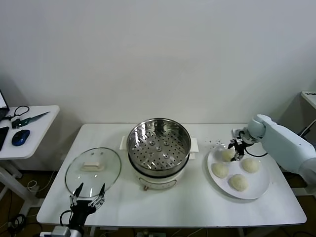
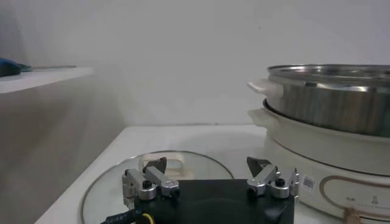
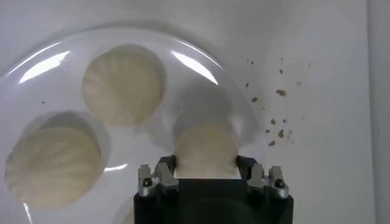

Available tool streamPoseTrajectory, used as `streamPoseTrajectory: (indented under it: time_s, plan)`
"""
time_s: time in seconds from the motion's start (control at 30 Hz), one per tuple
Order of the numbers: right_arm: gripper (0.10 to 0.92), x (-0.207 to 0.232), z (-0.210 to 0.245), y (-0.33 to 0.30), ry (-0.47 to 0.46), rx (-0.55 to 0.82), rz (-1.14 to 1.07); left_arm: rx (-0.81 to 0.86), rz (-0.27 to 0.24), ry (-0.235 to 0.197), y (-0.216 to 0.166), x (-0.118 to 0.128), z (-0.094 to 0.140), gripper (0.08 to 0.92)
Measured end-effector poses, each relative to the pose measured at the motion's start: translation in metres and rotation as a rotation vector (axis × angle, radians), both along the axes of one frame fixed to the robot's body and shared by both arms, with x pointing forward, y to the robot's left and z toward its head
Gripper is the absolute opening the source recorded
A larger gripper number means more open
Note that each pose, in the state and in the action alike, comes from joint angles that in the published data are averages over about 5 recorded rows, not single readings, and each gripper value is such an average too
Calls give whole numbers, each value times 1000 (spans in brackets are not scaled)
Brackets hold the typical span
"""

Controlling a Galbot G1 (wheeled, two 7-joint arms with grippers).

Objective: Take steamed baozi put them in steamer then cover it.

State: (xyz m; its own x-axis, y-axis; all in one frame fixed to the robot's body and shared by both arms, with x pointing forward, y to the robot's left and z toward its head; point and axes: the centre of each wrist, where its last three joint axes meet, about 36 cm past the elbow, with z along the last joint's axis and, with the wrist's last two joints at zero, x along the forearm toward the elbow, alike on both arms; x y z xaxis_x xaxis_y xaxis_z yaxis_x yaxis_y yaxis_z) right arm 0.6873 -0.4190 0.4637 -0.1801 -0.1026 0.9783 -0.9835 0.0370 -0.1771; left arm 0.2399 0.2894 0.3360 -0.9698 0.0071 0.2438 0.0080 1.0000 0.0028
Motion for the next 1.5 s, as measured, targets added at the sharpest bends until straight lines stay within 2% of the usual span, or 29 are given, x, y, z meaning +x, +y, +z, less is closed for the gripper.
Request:
streamPoseTrajectory:
  time_s: [0.17,0.3,0.57,0.73,0.9,1.07,1.5]
  plan:
    - [653,8,34,9,-22,6,58,0,-2,0,-2,-1,0,823]
    - [653,21,91,38,-68,9,184,2,-6,-3,-3,-1,1,823]
    - [661,26,234,141,-199,-3,581,14,-9,-8,-1,2,2,823]
    - [662,8,277,220,-254,-53,882,19,-4,-9,1,1,2,823]
    - [659,-6,276,282,-274,-112,1134,20,3,-12,1,0,2,823]
    - [661,-9,251,323,-282,-168,1322,21,13,-11,3,0,2,823]
    - [662,9,168,361,-271,-224,1508,20,16,3,4,-2,-4,823]
